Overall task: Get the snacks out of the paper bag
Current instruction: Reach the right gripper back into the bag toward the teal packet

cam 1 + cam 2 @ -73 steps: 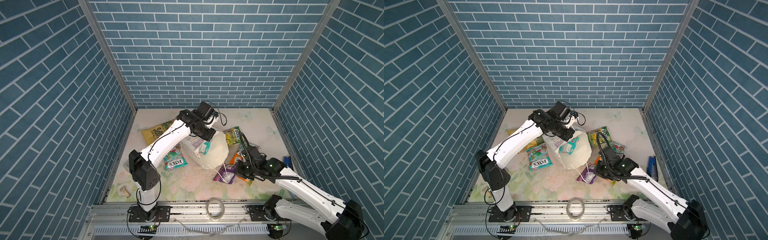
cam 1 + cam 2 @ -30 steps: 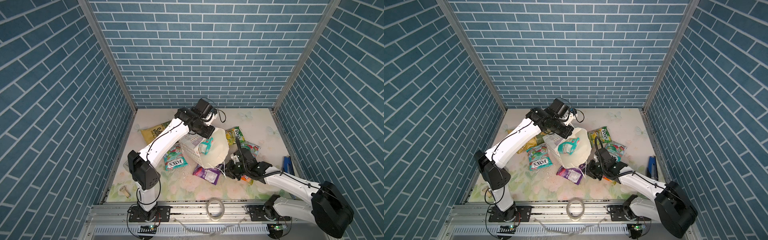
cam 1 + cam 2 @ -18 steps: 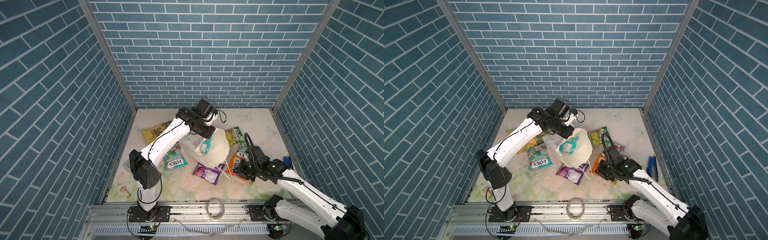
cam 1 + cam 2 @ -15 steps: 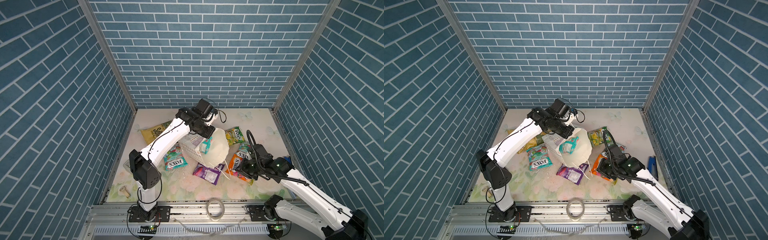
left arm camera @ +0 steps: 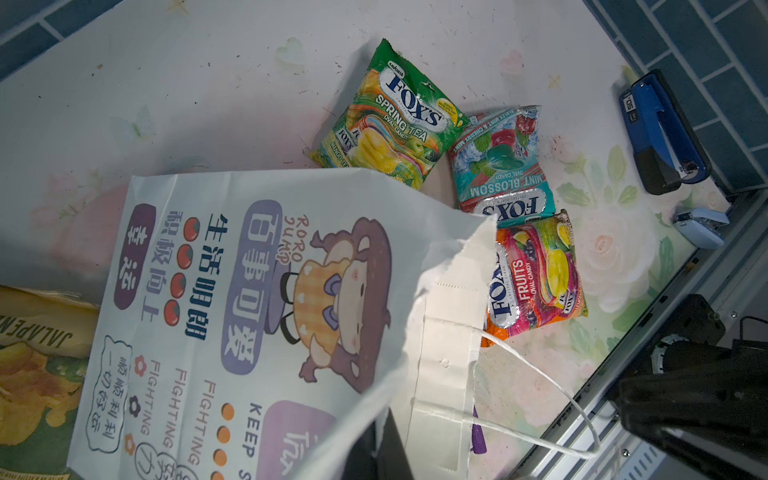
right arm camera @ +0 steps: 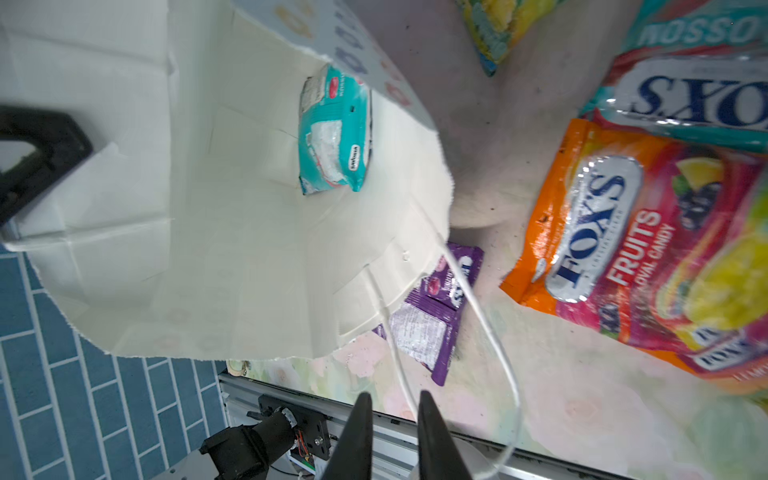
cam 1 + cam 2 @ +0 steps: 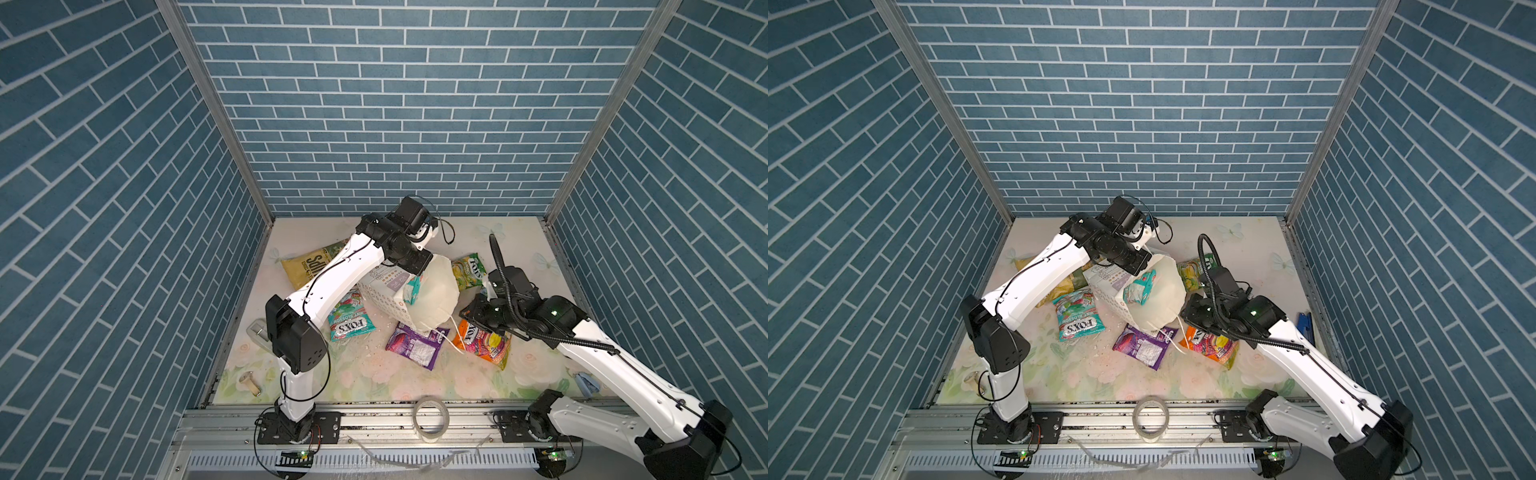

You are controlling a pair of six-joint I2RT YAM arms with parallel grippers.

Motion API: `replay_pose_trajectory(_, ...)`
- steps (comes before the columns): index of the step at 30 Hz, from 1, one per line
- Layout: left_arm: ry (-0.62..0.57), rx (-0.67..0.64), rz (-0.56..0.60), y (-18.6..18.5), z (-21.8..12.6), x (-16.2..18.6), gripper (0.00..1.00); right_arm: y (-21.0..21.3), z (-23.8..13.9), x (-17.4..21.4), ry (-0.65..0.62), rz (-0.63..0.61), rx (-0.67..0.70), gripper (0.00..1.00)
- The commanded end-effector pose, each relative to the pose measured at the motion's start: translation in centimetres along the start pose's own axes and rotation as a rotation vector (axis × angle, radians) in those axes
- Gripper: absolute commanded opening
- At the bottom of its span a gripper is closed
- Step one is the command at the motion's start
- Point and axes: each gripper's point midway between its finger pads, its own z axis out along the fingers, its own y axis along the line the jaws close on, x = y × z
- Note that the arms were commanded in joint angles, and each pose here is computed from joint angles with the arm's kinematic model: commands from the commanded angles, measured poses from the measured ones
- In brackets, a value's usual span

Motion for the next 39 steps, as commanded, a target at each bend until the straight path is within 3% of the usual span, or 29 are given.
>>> replay_pose_trajectory(1,0.008,-0.007,0.003,0.3,-0.2,-0.3,0.00,4.1,1.0,-1.1,-0.043,-0.063,-0.121,0.21)
replay_pose_trajectory(9,0.008,0.006,-0.005,0.1,0.1,-0.6,0.00,6.0,6.2,-2.3,-0.096,-0.052,-0.138,0.21)
replay_pose_trajectory(18,0.000,0.007,-0.014,0.1,-0.2,-0.7,0.00,3.7,11.3,-2.0,-0.069,-0.048,0.009,0.21)
replay_pose_trajectory(31,-0.008,0.018,-0.007,-0.1,-0.1,-0.5,0.00,3.7,14.1,-0.7,0.042,-0.080,0.049,0.23)
replay_pose_trajectory(39,-0.017,0.031,0.000,-0.3,-0.2,-0.5,0.00,3.1,15.0,-0.9,0.046,-0.066,0.095,0.27)
